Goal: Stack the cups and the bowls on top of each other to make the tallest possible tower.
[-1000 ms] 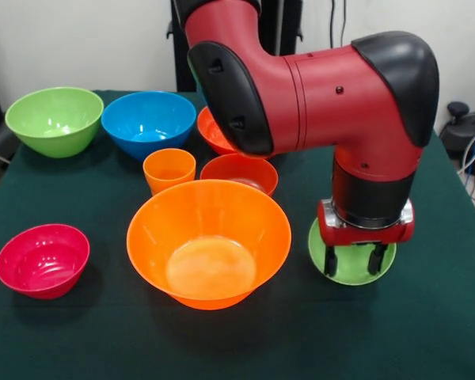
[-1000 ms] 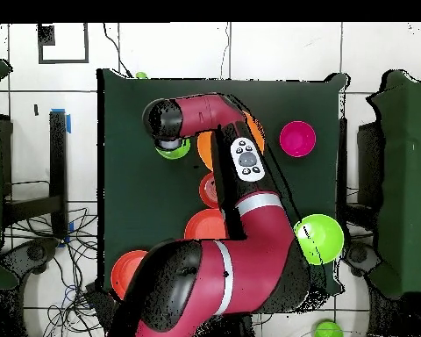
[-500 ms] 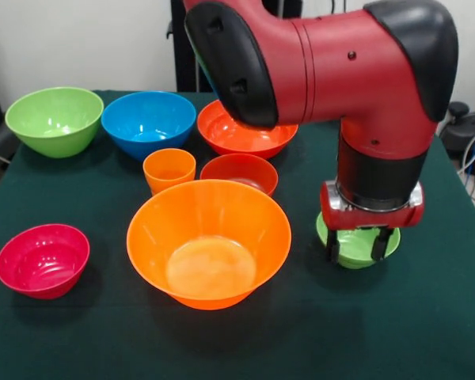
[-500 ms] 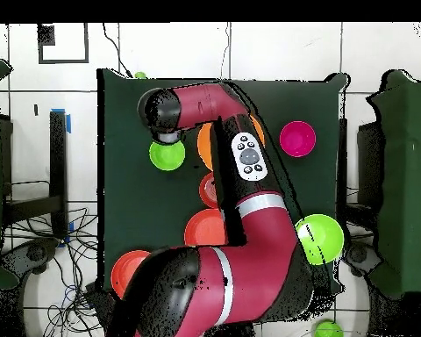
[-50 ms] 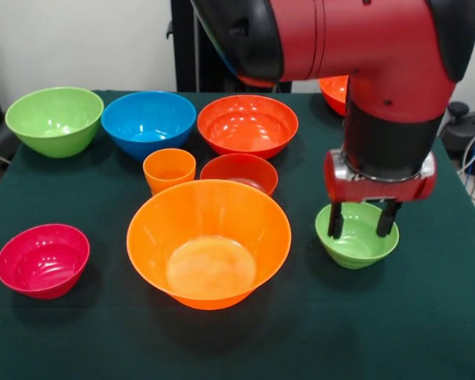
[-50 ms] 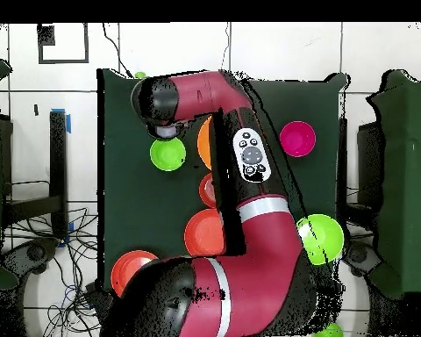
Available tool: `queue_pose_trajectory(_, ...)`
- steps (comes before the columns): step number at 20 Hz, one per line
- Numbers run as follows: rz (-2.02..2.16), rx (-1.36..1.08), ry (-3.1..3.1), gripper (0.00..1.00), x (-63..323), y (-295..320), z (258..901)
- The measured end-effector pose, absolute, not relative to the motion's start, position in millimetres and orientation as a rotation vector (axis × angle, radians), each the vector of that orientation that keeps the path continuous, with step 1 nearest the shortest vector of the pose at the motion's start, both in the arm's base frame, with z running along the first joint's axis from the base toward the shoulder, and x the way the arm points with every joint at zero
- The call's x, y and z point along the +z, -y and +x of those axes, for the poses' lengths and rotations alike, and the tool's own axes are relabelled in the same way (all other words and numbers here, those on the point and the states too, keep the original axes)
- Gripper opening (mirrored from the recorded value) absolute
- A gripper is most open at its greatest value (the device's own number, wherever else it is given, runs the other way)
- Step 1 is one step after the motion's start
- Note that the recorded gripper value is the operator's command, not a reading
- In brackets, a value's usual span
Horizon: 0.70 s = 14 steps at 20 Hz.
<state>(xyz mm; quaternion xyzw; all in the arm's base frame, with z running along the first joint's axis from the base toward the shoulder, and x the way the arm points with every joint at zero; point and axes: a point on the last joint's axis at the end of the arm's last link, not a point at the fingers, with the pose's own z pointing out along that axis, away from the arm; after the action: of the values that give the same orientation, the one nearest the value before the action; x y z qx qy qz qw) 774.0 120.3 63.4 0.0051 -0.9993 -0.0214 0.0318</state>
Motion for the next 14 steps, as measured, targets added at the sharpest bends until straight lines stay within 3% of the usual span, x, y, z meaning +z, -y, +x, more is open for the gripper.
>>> queue_pose_trajectory(6, 0.072, -0.090, 3.052, 1.00, 96, -152, 751)
queue_pose_trajectory(14, 0.197, -0.082, 3.000, 1.00, 109, -204, 697)
